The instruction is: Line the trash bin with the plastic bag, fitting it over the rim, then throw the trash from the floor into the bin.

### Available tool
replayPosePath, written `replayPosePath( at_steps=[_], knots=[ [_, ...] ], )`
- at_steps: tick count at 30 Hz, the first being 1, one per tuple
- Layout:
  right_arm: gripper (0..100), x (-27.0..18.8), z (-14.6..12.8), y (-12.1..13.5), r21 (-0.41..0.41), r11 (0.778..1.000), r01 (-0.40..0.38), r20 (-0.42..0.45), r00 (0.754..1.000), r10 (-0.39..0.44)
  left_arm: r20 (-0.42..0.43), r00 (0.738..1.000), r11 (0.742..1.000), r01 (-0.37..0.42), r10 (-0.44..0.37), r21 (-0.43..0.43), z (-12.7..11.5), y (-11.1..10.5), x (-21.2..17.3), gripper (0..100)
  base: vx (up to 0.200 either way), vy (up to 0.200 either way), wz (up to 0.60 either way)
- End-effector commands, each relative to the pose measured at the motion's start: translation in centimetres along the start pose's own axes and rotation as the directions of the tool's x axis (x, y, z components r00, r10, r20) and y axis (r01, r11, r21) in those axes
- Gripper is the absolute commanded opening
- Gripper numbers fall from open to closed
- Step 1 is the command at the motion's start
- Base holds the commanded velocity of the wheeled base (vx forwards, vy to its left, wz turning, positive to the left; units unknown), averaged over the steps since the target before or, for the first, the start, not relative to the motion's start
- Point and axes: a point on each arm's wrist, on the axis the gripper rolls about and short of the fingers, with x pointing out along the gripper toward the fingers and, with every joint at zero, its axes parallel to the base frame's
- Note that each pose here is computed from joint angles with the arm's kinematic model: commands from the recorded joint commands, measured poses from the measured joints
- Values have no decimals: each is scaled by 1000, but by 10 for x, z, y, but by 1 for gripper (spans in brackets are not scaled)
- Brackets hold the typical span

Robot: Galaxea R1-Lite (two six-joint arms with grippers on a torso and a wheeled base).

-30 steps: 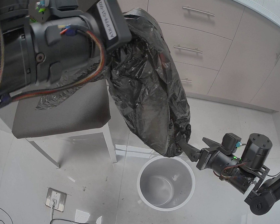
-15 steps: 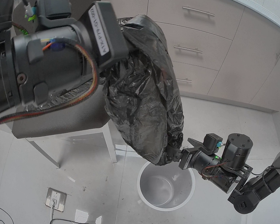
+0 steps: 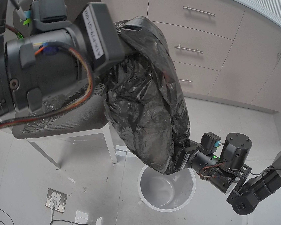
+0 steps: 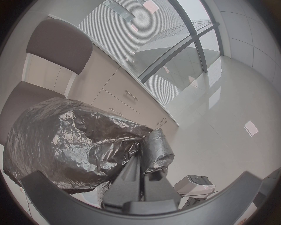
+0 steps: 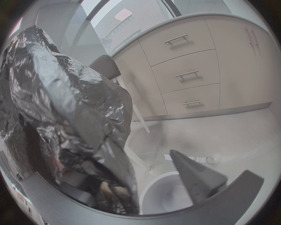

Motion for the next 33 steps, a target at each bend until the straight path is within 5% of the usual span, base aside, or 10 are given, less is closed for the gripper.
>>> replayPosePath(
  at_steps=[1,8,15,19,25,33],
  knots=[
    [0,-2,1,2,0,1000,-6,1,1000,6,-2,1000,1000,-2,2,-2,-1,1,-1,0,0,0,0],
    [0,-21,4,0,0,1000,23,6,1000,-23,-27,999,1000,-22,22,-2,-10,12,-12,0,0,0,0],
    [0,-58,24,0,-30,999,20,38,999,-19,-178,984,1000,8,-5,14,-34,43,-27,0,0,0,0],
    [0,-81,36,-9,-172,983,63,-24,997,-68,-188,982,1000,3,-1,8,-44,59,-26,0,0,0,0],
    [0,-119,55,-3,-230,972,-46,-160,987,9,-151,986,997,72,-71,4,-59,68,-28,0,0,0,0],
    [0,-151,79,-1,-305,951,-53,-252,967,-27,-332,937,994,110,-107,-8,-97,89,-24,0,0,0,0]
  ],
)
